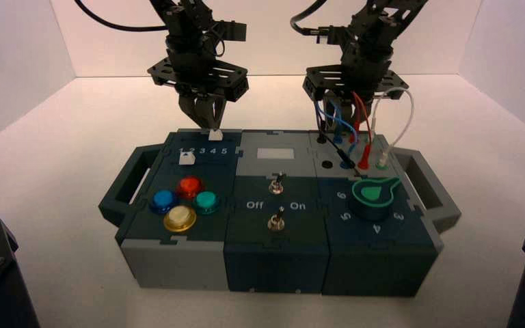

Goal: Move the box closer.

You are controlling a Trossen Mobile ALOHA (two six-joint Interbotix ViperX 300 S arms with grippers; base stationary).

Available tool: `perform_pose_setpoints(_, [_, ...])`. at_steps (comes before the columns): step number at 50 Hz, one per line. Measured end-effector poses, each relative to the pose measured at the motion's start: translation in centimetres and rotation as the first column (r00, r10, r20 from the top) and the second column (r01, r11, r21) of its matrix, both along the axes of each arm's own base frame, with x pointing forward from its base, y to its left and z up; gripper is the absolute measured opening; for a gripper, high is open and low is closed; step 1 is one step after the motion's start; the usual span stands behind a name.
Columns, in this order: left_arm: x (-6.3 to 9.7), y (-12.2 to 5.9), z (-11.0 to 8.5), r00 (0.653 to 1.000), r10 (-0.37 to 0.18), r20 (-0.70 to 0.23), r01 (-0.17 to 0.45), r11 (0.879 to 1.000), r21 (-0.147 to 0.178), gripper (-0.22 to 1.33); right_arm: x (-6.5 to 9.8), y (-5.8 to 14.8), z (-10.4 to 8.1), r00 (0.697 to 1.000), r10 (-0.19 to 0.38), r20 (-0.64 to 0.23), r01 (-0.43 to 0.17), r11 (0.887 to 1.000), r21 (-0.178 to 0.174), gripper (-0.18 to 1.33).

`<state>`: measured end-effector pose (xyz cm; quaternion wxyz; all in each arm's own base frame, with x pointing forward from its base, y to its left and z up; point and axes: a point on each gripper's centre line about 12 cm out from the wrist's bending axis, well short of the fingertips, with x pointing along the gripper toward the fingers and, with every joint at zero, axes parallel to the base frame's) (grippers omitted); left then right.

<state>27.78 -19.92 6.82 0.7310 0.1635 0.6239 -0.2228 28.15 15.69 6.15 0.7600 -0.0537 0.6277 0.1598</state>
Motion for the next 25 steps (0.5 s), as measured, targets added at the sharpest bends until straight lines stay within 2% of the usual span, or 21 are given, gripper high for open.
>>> perform_pose_setpoints(4, [-0.5, -0.1, -0.1, 1.0, -0.005, -0.009, 0.005, 1.0, 0.001, -0.17, -0.7, 0.1, 0.1, 1.0, 0.01, -0.01, -0.01, 1.0, -0.001, -0.14])
perform_pose_setpoints(15, [-1.3, 0.0, -0.1, 1.0, -0.005, -0.027, 0.005, 1.0, 0.004, -0.17, -1.2, 0.5, 0.4, 1.0, 0.021, -0.012, -0.021, 1.0, 0.004, -0.14])
perform_pose_setpoints(21, [-1.2, 0.0, 0.1, 1.0, -0.012, -0.01, 0.012, 1.0, 0.002, -0.17, -0.8, 0.6, 0.7, 0.999, 0.025, 0.026, -0.025, 1.0, 0.014, -0.14])
perform_pose_setpoints(25, [-0.8, 0.0, 0.2, 1.0, -0.018, 0.009, 0.018, 1.0, -0.001, -0.17, 0.0, 0.9, 1.7, 0.996, 0.038, 0.086, -0.041, 0.999, 0.026, -0.14])
